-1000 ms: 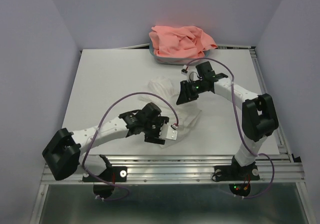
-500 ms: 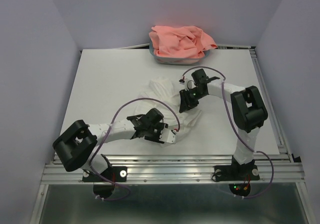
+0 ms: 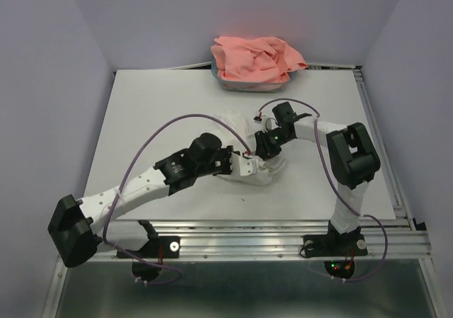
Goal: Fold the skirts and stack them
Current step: Fold the skirt
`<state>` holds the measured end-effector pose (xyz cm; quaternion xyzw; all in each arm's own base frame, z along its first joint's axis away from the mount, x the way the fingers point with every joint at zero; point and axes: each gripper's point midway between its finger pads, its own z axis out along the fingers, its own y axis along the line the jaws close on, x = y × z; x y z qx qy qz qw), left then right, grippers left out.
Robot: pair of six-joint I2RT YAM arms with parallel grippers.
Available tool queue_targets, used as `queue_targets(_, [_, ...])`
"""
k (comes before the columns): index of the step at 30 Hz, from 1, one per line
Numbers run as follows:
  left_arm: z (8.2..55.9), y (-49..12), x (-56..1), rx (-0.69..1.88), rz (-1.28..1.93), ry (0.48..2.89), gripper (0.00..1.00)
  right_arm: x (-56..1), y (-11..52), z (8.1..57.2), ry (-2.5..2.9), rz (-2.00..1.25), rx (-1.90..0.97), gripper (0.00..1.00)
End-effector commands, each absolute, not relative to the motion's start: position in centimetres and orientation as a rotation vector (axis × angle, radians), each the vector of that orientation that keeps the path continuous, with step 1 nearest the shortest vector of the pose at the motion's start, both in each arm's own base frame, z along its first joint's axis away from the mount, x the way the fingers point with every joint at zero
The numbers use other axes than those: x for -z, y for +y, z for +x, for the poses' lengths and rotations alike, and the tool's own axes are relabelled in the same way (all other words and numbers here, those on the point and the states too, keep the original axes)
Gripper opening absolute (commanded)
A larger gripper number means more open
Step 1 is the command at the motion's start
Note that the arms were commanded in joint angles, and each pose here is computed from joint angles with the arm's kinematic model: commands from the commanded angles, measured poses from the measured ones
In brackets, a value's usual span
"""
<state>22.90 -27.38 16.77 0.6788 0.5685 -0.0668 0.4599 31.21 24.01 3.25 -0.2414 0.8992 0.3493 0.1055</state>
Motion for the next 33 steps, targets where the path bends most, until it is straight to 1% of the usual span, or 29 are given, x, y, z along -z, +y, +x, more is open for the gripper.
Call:
queue_targets(1, [25.1, -29.5, -19.8, 0.182, 1.489, 1.427, 0.00, -3.8, 24.0, 30.7, 2.614, -0.709, -1.060, 0.36])
queue_targets(2, [25.7, -30.0, -18.7, 0.180, 1.491, 1.460, 0.00, -4.0, 24.2, 30.5, 2.606, -0.708, -1.084, 0.36])
queue_targets(4, [27.3, -31.3, -19.8, 0.181, 1.414, 1.461, 0.00, -4.8, 24.5, 30.4, 2.586, -0.695, -1.114, 0.36])
queue_targets(8, [29.9, -33.3, -17.8, 0.233, 1.365, 1.548, 0.00, -5.9, 25.0, 29.9, 2.547, -0.694, -1.172, 0.36])
queue_targets(11, [31.9, -34.3, -14.9, 0.321, 1.340, 1.662, 0.00, -7.3, 25.3, 29.6, 2.536, -0.640, -1.215, 0.36])
queue_targets(12, [32.1, -35.0, -13.7, 0.390, 1.335, 1.710, 0.00, -7.5, 25.3, 29.3, 2.538, -0.626, -1.219, 0.36])
queue_targets(13, [32.8, -34.6, -13.2, 0.390, 1.313, 1.747, 0.00, -7.8, 25.2, 29.2, 2.535, -0.619, -1.216, 0.36])
queue_targets(14, [33.4, -34.7, -12.5, 0.454, 1.315, 1.772, 0.00, -8.5, 24.7, 29.1, 2.531, -0.587, -1.198, 0.36])
queue_targets(15, [33.1, -34.8, -12.1, 0.521, 1.311, 1.799, 0.00, -8.8, 24.1, 29.3, 2.533, -0.553, -1.184, 0.36])
queue_targets(18, [33.5, -34.6, -10.9, 0.597, 1.316, 1.855, 0.00, -10.2, 22.7, 29.3, 2.518, -0.468, -1.168, 0.37])
queue_targets(22, [32.1, -35.3, -8.9, 0.729, 1.427, 1.916, 0.00, -10.9, 20.9, 29.0, 2.508, -0.412, -1.119, 0.38])
queue_targets(23, [31.8, -35.3, -7.3, 0.748, 1.460, 1.951, 0.00, -11.0, 19.7, 29.6, 2.502, -0.382, -1.079, 0.37])
queue_targets(25, [31.0, -35.3, -6.8, 0.797, 1.535, 1.977, 0.01, -11.8, 18.5, 30.0, 2.463, -0.390, -1.036, 0.37])
queue_targets(26, [31.0, -35.2, -6.1, 0.789, 1.605, 1.947, 0.06, -12.1, 17.5, 30.4, 2.423, -0.420, -1.016, 0.37])
queue_targets(28, [29.9, -34.0, -4.8, 0.777, 1.710, 1.961, 0.09, -13.3, 17.1, 30.6, 2.352, -0.501, -0.989, 0.37])
queue_targets(29, [30.2, -33.8, -4.1, 0.747, 1.780, 1.925, 0.10, -13.1, 16.5, 31.0, 2.351, -0.510, -0.922, 0.37])
queue_targets(30, [29.6, -33.0, -3.5, 0.740, 1.826, 1.958, 0.10, -12.7, 16.1, 31.3, 2.343, -0.552, -0.874, 0.37])
queue_targets(33, [29.4, -31.6, -1.7, 0.695, 1.963, 1.964, 0.10, -10.4, 15.4, 31.2, 2.354, -0.614, -0.818, 0.35])
